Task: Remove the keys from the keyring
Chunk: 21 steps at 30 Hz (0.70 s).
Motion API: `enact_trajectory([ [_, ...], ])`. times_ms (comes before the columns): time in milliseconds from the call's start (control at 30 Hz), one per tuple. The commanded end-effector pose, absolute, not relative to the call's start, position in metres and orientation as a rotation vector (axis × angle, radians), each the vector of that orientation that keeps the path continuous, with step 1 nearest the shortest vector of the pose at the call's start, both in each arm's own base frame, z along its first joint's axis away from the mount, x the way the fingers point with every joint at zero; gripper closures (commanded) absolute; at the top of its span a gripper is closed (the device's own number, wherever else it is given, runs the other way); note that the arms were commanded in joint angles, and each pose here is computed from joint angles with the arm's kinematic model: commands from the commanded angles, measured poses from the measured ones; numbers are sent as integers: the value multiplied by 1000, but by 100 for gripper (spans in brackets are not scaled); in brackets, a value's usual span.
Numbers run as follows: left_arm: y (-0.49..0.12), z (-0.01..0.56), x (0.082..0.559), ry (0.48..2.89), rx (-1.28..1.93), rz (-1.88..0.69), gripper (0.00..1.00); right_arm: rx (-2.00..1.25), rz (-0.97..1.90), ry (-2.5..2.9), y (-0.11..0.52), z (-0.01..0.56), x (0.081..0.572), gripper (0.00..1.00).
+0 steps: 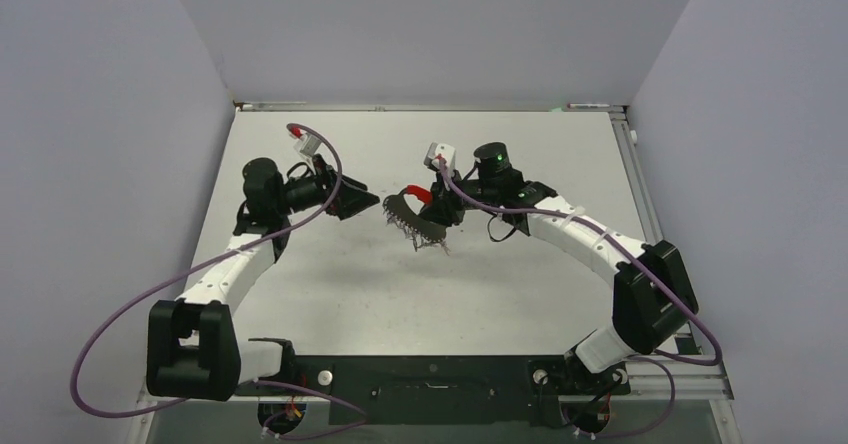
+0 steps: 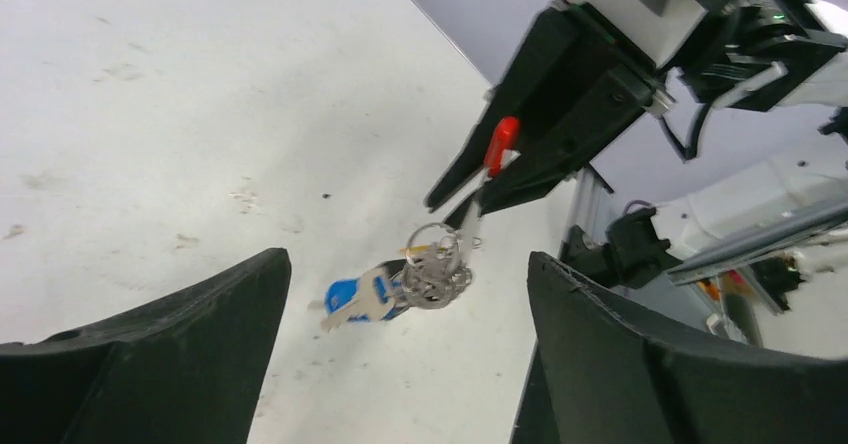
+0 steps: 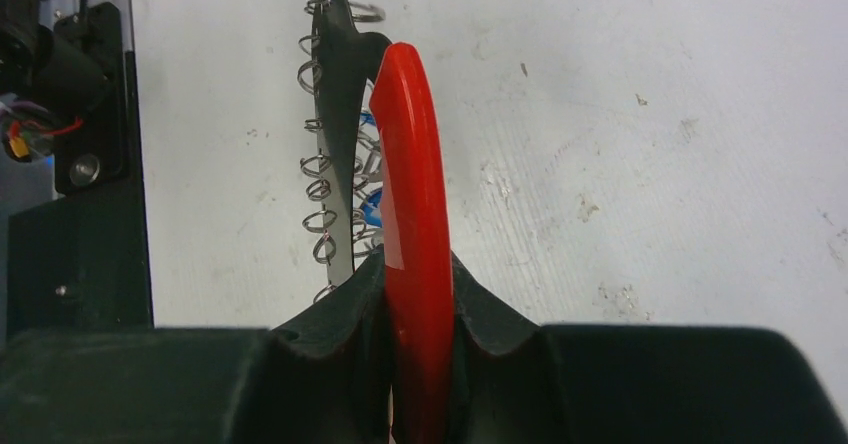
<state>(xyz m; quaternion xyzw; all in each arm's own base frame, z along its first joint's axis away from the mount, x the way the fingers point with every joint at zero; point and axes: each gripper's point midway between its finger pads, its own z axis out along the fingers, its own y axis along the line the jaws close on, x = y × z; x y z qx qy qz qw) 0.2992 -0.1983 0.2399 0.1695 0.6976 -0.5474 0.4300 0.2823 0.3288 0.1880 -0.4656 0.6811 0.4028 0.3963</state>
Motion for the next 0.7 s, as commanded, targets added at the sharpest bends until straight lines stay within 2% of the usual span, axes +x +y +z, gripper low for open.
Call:
enact_trajectory([
  [0,-169,254,325,1731,438,-1159,5,-1308,898,1713,312,202,279,95],
  [33,-162,254,330,1739,423,-1128,2,-1324,892,1725,311,201,277,95],
  [233,-116,252,351,1766,347,-958,4,-1502,880,1749,312,190,244,95],
  [467,-101,233,344,1820,346,-876,4,-1787,957,1731,315,156,181,93],
  [667,-100,221,338,1850,355,-855,4,-1869,980,1793,315,118,207,91],
])
